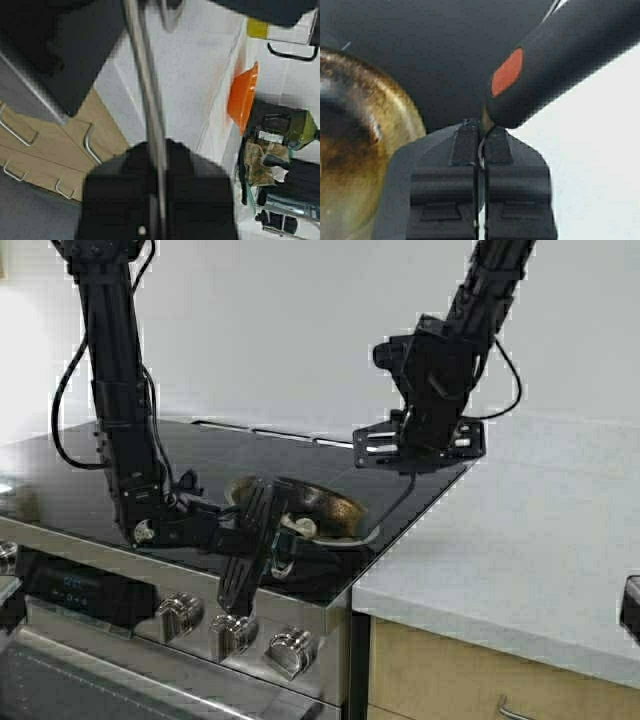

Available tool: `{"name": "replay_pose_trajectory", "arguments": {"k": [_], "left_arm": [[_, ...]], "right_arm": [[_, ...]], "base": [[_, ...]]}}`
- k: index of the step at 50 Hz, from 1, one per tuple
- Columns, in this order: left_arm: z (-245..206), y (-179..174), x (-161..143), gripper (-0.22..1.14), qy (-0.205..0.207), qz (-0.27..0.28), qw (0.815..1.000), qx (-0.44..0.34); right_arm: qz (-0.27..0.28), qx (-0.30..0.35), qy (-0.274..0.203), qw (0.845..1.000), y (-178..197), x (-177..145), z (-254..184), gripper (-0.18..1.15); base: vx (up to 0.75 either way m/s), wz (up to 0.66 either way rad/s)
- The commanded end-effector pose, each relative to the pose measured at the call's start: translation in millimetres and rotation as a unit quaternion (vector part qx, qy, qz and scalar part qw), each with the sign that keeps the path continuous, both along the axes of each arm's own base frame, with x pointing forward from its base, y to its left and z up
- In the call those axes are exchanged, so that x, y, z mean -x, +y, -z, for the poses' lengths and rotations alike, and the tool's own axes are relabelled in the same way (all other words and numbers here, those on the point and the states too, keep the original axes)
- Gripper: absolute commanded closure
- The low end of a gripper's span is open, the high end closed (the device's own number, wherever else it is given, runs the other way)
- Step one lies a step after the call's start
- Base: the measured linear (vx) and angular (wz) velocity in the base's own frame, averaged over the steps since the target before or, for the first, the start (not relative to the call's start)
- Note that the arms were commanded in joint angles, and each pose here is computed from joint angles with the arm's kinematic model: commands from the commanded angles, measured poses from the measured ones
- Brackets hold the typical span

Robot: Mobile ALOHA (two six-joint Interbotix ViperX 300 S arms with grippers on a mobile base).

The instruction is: Add oil to the pan and cook the shrimp and serve it

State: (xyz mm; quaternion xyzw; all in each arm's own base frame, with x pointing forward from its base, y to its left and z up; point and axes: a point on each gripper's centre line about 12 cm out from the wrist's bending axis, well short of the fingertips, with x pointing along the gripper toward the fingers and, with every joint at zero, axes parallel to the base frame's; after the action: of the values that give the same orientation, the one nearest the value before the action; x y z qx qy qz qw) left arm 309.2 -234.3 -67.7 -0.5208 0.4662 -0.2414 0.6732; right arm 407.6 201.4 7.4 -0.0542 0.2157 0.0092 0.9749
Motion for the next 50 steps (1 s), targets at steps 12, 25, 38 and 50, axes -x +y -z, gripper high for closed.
{"name": "replay_pose_trajectory", "arguments": {"k": [12,25,38,50], "left_arm": [[-30,-6,-16,0.89,-0.037,-0.002,0.999,0.021],[-28,-5,-15,0.89,-0.03,0.0,0.999,0.015],[-21,-10,-10,0.89,0.0,0.034,0.999,0.01],[-17,-14,-8,0.89,0.005,0.068,0.998,-0.013]], "right_arm": [[-0.006,0.006,0.038,0.999,6,-4,33,0.9],[0.011,-0.033,0.079,0.996,13,17,67,0.9],[0.012,-0.077,0.094,0.993,34,23,78,0.9],[0.0,-0.097,0.108,0.989,51,12,78,0.9]], "base": [[0.0,0.0],[0.0,0.0],[0.0,0.0],[0.0,0.0]]}}
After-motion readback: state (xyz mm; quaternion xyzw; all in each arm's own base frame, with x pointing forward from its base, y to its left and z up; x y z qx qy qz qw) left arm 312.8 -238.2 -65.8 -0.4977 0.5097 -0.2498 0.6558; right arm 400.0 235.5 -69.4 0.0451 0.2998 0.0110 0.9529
